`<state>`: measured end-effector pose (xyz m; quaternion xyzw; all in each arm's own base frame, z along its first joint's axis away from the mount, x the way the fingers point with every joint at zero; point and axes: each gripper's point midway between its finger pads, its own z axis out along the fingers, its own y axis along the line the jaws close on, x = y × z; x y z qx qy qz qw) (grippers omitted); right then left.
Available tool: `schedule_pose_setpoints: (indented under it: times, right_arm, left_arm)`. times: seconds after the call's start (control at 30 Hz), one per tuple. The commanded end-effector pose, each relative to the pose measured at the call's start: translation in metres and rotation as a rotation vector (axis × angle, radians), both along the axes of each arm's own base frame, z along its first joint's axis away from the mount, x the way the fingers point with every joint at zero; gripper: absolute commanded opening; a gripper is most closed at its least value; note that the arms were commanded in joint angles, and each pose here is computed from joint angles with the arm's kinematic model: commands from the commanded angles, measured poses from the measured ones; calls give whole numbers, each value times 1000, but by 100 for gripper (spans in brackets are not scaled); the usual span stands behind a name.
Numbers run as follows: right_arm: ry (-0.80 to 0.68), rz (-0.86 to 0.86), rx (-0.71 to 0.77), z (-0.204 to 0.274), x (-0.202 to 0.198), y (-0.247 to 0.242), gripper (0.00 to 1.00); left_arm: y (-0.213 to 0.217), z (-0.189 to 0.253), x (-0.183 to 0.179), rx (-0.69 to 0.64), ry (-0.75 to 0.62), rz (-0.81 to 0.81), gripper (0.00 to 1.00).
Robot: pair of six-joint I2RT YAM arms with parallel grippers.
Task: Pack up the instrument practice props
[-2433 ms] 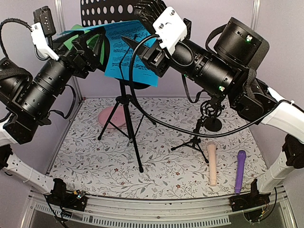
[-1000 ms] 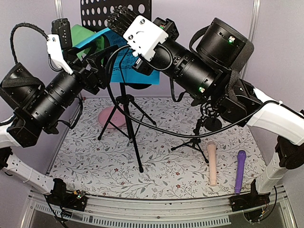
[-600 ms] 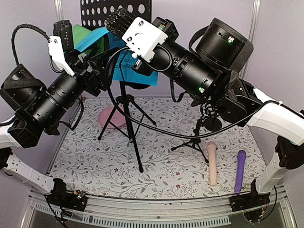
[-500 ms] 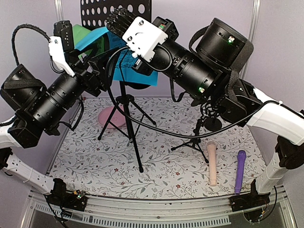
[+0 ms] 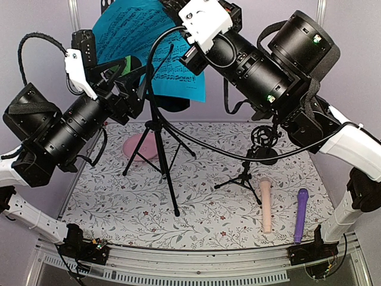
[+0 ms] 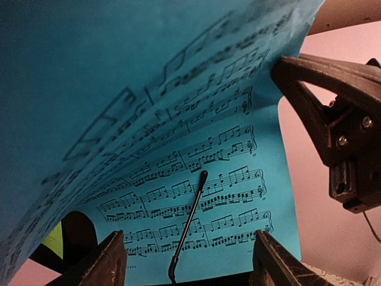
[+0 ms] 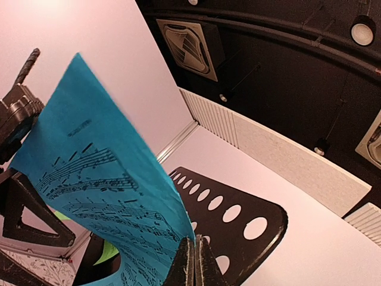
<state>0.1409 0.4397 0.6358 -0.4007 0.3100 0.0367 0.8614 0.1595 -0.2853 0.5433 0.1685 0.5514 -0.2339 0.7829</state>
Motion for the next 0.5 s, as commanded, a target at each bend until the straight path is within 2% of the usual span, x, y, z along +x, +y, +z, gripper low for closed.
schedule_pose_setpoints:
  times: [0.0, 0.47]
  right_arm:
    - [-34, 7, 130, 43, -10, -35, 0]
    - [-37, -74, 249, 76, -7, -92, 0]
  left_arm:
    - [2, -4, 3, 0, 11, 7, 74]
    - [-7, -12, 5, 21, 26, 7, 74]
